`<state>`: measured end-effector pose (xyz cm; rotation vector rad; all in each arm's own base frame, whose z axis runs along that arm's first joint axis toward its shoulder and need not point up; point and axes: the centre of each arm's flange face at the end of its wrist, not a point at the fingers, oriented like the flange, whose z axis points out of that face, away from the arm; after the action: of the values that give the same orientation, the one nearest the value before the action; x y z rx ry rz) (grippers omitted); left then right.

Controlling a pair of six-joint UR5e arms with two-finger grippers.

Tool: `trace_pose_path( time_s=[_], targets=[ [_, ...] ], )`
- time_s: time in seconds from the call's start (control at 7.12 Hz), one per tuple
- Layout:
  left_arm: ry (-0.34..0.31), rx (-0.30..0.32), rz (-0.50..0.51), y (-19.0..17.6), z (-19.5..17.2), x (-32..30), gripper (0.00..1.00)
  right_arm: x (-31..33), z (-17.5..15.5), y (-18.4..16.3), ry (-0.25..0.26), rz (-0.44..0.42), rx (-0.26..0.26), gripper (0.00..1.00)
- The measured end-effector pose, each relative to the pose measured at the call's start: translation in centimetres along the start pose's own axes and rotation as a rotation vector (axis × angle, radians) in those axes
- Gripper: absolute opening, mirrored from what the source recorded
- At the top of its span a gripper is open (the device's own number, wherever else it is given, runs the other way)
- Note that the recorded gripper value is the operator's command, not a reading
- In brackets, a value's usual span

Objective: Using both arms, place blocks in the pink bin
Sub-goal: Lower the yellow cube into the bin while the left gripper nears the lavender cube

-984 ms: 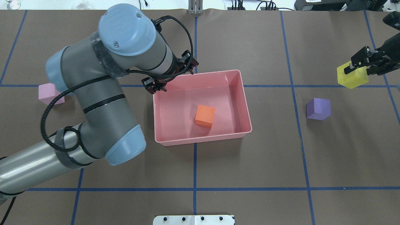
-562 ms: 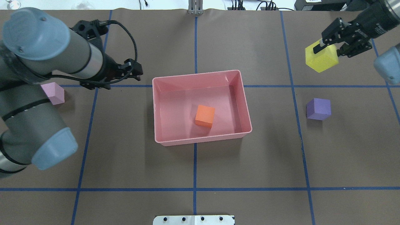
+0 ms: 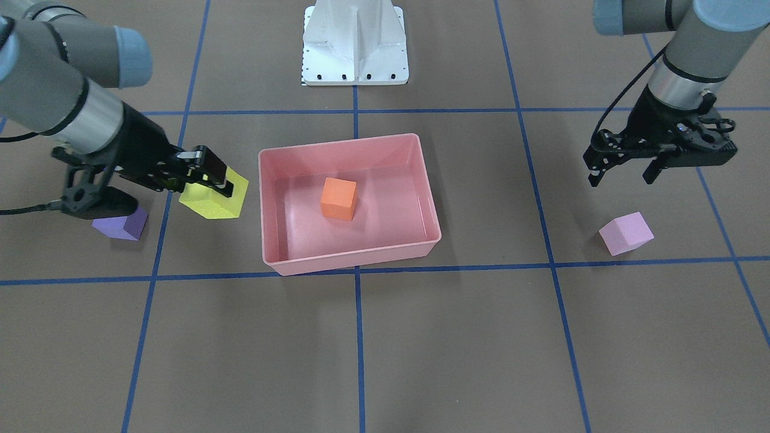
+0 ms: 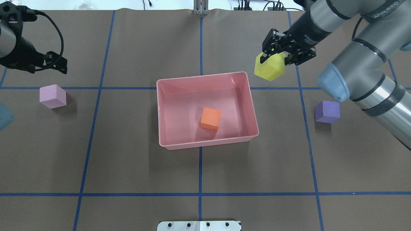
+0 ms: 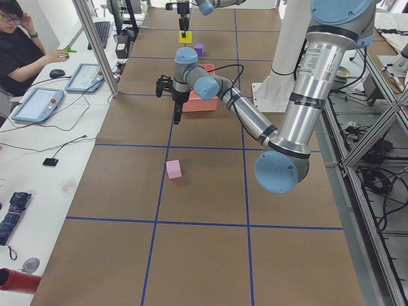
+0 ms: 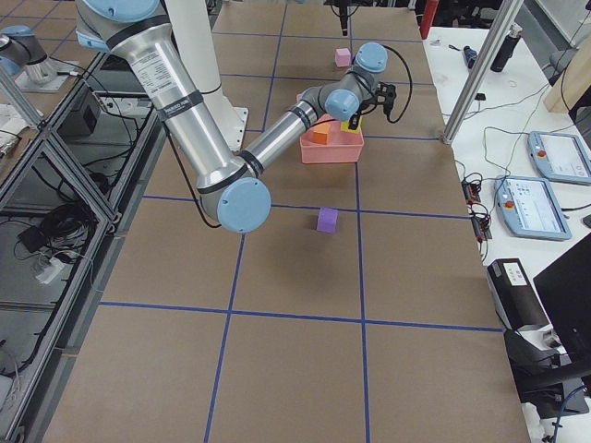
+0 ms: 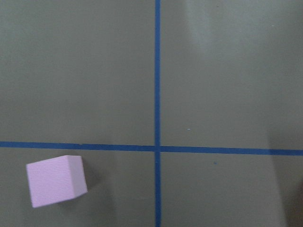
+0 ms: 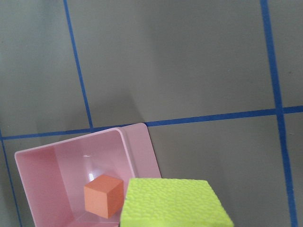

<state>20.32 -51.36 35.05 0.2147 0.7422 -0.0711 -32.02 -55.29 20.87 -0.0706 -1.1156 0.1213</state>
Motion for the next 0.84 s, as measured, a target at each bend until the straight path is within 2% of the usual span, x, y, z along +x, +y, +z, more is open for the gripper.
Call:
trace_pose_path(
  time_s=[0.28, 0.84],
  targets=[
    [-0.026, -0.009, 0.042, 0.4, 2.3, -3.9, 1.00, -6.8, 4.1, 3.5, 0.099, -0.030, 0.024, 0.00],
    [-0.004, 0.029, 0.011, 0.3, 10.5, -10.1, 1.00, -9.5, 8.3, 6.5, 0.165, -0.092, 0.072, 0.00]
  ],
)
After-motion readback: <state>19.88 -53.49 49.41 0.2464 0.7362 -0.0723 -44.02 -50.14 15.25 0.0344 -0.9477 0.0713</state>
